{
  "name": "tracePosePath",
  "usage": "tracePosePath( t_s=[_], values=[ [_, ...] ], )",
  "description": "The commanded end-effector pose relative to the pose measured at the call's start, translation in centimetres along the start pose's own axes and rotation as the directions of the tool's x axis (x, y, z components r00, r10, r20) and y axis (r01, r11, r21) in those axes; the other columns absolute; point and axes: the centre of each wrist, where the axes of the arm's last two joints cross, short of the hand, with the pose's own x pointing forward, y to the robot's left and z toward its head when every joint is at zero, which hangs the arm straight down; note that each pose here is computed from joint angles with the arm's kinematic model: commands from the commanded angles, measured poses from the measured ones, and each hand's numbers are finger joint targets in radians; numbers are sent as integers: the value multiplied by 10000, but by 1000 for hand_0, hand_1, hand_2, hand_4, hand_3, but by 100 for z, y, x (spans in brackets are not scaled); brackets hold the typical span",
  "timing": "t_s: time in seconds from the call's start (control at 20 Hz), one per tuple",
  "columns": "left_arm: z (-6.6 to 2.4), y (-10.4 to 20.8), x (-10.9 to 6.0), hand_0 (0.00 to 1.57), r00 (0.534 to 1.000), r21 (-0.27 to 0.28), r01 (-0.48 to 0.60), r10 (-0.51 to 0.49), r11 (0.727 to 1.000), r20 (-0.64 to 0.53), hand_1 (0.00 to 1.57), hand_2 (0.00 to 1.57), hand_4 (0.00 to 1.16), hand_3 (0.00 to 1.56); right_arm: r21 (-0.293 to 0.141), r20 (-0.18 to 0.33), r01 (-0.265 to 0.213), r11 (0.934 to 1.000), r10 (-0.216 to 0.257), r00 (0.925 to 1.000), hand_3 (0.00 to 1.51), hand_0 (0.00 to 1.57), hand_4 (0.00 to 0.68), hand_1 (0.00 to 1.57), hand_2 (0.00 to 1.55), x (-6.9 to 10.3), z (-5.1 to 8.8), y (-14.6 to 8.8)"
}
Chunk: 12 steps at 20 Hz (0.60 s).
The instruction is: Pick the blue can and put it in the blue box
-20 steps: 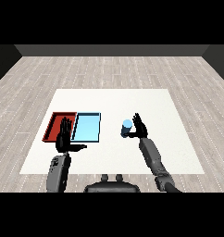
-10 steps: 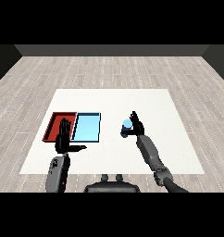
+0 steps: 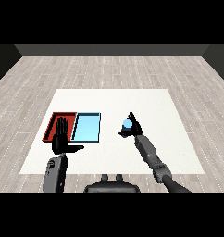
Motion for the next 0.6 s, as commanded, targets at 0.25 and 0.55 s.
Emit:
tracePosePath(
  t_s=[0.25, 0.55],
  values=[
    [25, 76, -135, 0, 10000, 14, 2, -2, 10000, 86, 0, 0, 0, 0, 73, -159, -39, 10000, 40, 9999, 0, 0, 0, 0, 0, -18, -109, 83],
    [40, -33, -11, 0, 9999, 60, -75, 74, 10000, 156, 0, 0, 0, 0, -634, -537, -1100, 9919, 1067, 9928, 1452, 1530, 582, 1530, 1486, 39, -181, 198]
  ],
)
